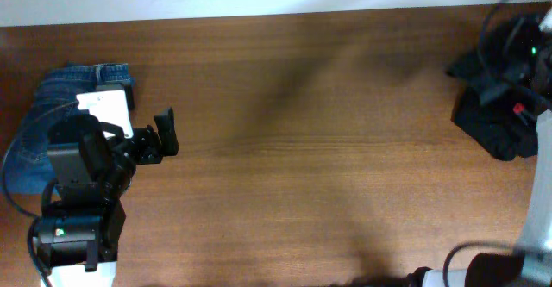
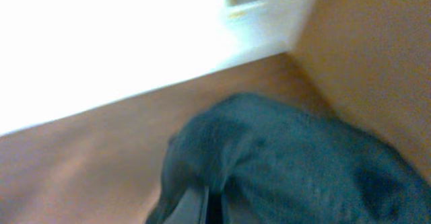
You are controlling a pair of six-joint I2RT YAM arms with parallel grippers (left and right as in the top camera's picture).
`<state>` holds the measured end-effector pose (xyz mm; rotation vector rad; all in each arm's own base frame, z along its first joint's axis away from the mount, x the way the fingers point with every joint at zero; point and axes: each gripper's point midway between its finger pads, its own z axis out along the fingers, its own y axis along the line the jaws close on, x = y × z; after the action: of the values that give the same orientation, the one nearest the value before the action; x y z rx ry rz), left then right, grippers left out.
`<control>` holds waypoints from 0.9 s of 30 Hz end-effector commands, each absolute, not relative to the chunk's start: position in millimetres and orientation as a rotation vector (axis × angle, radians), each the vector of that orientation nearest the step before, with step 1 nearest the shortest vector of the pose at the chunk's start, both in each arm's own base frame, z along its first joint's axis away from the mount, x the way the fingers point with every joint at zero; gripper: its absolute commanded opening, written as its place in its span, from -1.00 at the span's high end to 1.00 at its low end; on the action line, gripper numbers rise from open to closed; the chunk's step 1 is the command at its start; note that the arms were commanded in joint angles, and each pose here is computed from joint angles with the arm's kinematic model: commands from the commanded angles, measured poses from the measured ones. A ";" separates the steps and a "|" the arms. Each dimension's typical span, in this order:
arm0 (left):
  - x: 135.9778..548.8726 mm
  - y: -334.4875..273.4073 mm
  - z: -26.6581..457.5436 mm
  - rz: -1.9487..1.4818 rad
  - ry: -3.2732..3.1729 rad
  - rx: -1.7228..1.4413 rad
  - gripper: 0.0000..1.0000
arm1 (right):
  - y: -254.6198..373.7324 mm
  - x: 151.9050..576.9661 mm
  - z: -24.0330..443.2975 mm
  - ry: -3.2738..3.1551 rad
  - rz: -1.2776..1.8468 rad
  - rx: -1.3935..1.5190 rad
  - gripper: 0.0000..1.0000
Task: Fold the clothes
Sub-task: 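Reach the right gripper to the black clothing pile and grasp it, then drag the black trousers with the right gripper to the table center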
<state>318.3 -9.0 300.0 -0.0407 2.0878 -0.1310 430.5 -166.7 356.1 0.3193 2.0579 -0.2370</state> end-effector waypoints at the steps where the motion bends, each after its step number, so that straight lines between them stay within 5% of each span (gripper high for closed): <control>1: 319.0 -10.2 311.3 -0.133 2.059 -0.021 -0.98 | -111.6 431.5 407.3 1.971 -0.171 0.086 0.93; 14: 318.7 -11.4 311.2 -0.140 2.060 -0.017 -0.99 | -69.0 433.0 390.0 2.038 -0.036 -0.056 0.93; 27: 318.7 -11.4 311.3 -0.140 2.060 -0.017 -0.98 | 39.8 435.2 402.9 1.934 0.279 -0.404 0.92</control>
<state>318.3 -9.7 300.1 -0.0384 2.0878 -0.1350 440.7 -12.1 381.9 -0.2428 2.0286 0.1601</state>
